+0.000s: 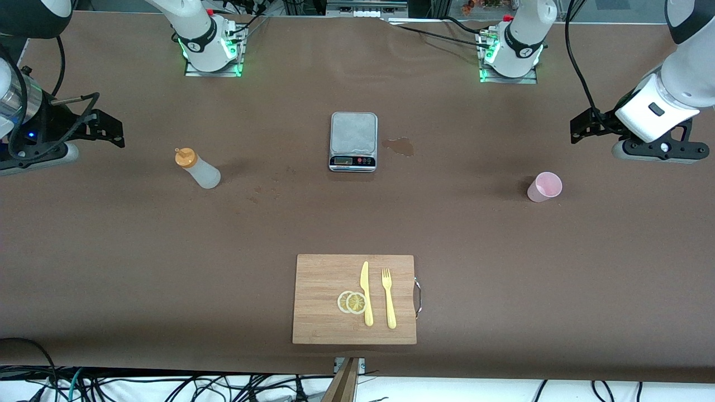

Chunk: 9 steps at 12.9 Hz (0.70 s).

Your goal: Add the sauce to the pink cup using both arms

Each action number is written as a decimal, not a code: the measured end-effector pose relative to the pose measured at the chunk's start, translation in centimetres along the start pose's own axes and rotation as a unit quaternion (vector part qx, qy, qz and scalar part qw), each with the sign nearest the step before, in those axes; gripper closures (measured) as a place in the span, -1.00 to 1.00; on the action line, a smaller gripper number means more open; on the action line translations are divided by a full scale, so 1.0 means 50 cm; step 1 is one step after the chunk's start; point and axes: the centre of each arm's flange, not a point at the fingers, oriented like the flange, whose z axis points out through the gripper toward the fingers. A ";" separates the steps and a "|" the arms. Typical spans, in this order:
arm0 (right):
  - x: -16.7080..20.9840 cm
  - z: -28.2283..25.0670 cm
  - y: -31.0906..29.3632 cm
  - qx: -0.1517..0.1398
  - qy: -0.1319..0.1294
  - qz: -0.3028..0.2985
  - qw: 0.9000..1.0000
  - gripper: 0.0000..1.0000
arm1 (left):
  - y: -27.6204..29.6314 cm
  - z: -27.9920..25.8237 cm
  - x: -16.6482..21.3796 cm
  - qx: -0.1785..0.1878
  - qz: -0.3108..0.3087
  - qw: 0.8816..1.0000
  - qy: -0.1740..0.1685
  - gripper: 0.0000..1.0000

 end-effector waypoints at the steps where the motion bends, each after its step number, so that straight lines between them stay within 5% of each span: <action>1: -0.001 -0.001 -0.001 0.003 -0.001 0.000 1.000 -1.00 | 0.000 0.009 0.003 0.000 0.000 1.000 -0.007 -1.00; 9: -0.003 -0.001 -0.002 0.005 -0.003 0.000 1.000 -1.00 | -0.128 0.105 0.031 -0.016 0.015 0.998 -0.055 -1.00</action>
